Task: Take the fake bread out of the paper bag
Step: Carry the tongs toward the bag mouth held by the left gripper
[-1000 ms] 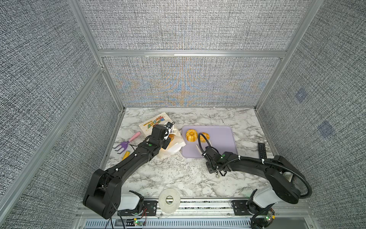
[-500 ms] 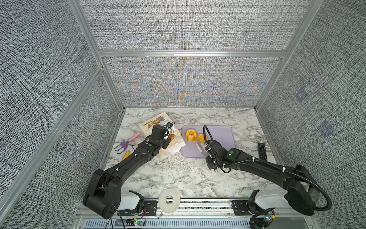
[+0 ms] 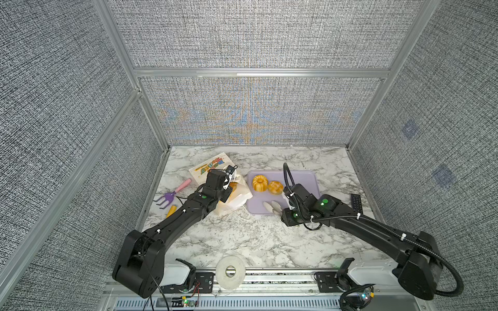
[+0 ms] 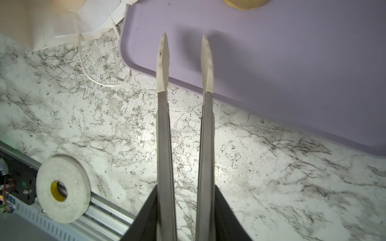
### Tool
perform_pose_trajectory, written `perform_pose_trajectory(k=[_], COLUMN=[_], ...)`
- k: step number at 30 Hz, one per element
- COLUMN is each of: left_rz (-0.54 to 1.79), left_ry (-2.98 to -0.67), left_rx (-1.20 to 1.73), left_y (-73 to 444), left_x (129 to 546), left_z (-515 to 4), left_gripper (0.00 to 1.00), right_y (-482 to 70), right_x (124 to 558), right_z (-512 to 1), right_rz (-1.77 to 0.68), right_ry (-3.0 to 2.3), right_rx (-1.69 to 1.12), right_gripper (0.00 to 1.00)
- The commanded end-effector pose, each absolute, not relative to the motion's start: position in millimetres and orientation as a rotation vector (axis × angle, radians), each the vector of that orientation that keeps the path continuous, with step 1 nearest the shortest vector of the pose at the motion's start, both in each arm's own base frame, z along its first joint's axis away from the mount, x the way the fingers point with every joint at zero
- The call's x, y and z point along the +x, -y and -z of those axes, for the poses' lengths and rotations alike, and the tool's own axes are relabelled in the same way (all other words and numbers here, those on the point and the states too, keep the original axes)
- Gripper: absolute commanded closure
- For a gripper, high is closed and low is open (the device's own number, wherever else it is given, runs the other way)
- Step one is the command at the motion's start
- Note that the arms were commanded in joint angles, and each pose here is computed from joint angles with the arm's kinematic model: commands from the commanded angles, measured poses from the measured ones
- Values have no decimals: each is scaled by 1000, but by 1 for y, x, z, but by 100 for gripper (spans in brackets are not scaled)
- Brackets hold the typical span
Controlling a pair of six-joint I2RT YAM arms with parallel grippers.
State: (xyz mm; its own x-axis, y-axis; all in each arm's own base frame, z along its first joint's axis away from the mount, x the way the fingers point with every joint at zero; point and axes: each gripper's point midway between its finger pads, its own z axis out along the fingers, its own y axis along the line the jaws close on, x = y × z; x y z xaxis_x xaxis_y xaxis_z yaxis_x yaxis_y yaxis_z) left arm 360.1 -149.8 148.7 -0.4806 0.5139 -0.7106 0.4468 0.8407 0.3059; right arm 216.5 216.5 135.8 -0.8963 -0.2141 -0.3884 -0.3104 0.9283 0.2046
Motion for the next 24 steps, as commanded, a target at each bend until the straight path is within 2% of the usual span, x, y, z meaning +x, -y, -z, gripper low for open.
perform_pose_trajectory(k=[1,14,24], left_rz=[-92,-99,-101], left_ry=[-2122,-2120,-2120], left_rx=[683,683,679], left_y=[151,150,150], left_x=[363,363,363], left_z=[-157,-157,-157], left_gripper=[100,100,100], right_y=[-211,-213,-244], right_x=[217,216,201], right_z=[-148,-176,-187], right_rz=[-363,-446,-642], right_ry=[-2707,-2629,-2602], right_rx=[-340,-309,-335], right_gripper=[63,63,63])
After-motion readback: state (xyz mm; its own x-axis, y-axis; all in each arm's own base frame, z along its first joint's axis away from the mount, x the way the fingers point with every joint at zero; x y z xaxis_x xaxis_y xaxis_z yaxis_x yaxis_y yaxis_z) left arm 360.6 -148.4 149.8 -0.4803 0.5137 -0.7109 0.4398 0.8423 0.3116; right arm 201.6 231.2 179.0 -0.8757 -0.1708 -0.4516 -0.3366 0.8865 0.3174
